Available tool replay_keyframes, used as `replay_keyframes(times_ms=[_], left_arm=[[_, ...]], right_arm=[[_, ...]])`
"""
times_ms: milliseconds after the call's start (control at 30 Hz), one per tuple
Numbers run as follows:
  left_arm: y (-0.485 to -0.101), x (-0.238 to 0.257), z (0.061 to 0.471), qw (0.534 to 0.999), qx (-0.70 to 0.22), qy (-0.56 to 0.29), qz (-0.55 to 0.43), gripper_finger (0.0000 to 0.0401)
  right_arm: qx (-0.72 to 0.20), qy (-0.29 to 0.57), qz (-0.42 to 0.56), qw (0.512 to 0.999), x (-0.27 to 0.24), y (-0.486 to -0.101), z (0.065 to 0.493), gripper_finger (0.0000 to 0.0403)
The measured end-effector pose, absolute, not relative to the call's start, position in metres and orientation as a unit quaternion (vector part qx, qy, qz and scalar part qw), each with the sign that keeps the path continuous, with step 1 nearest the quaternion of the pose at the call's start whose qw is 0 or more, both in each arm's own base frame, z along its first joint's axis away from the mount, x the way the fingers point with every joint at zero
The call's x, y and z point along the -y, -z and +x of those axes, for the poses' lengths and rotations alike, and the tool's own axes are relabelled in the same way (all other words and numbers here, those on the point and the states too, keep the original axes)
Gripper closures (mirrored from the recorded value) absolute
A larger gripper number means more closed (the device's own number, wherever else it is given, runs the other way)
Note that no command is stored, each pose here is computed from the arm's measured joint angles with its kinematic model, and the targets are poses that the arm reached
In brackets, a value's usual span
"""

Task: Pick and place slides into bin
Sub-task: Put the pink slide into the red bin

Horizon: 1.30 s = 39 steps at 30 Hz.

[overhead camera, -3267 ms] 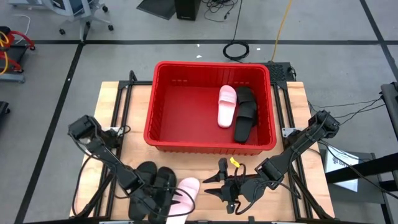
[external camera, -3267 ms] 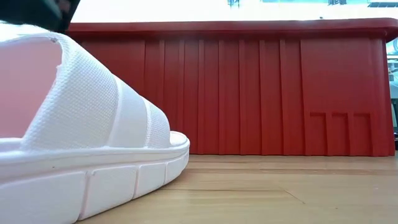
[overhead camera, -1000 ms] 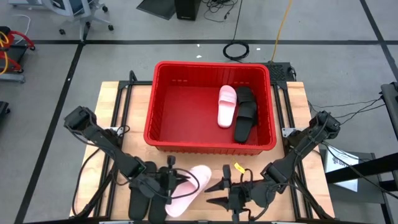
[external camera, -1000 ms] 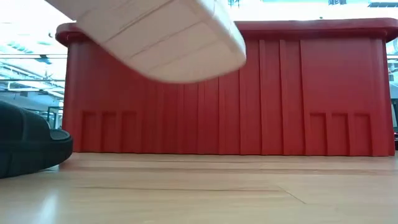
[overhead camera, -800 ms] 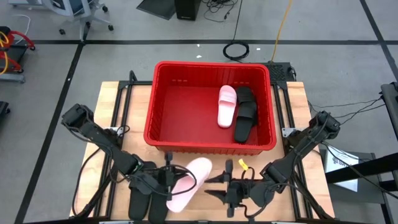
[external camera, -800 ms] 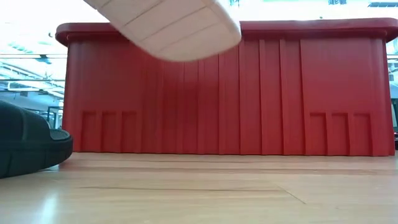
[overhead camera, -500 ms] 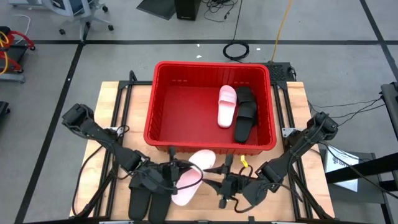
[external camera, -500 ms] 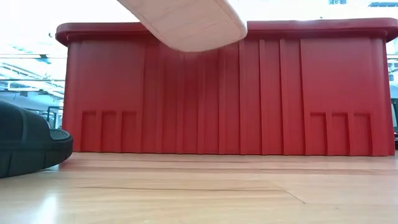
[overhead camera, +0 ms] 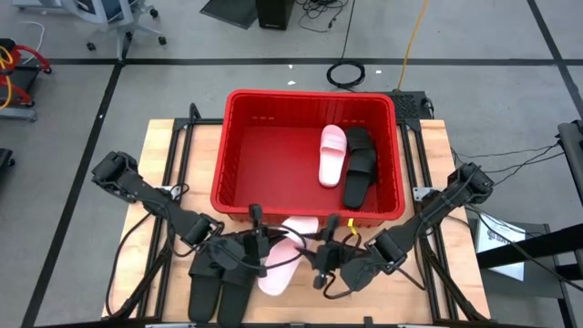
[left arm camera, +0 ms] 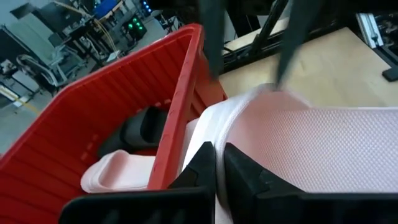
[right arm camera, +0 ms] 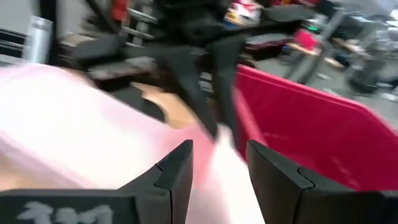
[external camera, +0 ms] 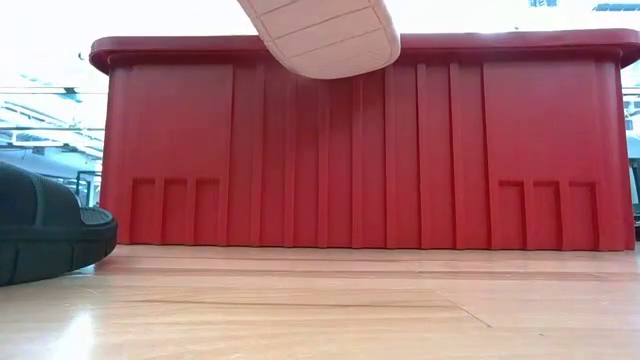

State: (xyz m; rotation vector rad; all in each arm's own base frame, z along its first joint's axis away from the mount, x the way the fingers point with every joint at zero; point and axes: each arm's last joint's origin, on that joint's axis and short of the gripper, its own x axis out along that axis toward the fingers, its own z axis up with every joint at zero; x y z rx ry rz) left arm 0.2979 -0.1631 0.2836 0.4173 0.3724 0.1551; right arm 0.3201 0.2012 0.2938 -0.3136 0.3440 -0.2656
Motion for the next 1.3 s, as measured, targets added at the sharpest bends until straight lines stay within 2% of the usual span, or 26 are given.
replay_keyframes(times_ms=[267, 600, 767, 933, 1133, 1300], left_arm=[[-0.305, 0.164, 0.303, 0.953, -0.169, -0.072, 0.240, 0.0392], [-0.352, 0.150, 0.308, 0.935, -0.183, -0.108, 0.283, 0.0383], [-0.357, 0.151, 0.304, 0.935, -0.204, -0.104, 0.271, 0.0397], [-0.353, 0.160, 0.303, 0.955, -0.208, -0.018, 0.212, 0.0396], [-0.334, 0.178, 0.306, 0.957, -0.238, 0.092, 0.141, 0.0367], [-0.309, 0.196, 0.313, 0.938, -0.272, 0.153, 0.152, 0.0345]], right_arm=[[-0.127, 0.087, -0.165, 0.974, -0.217, -0.313, 0.318, 0.0264], [-0.112, 0.189, -0.242, 0.945, -0.216, -0.329, 0.306, 0.0264], [-0.116, 0.186, -0.244, 0.945, -0.215, -0.334, 0.299, 0.0264], [-0.127, 0.168, -0.228, 0.951, -0.223, -0.327, 0.290, 0.0264], [-0.160, 0.047, -0.164, 0.972, -0.229, -0.303, 0.288, 0.0264], [-0.193, -0.019, -0.132, 0.972, -0.230, -0.283, 0.285, 0.0264]])
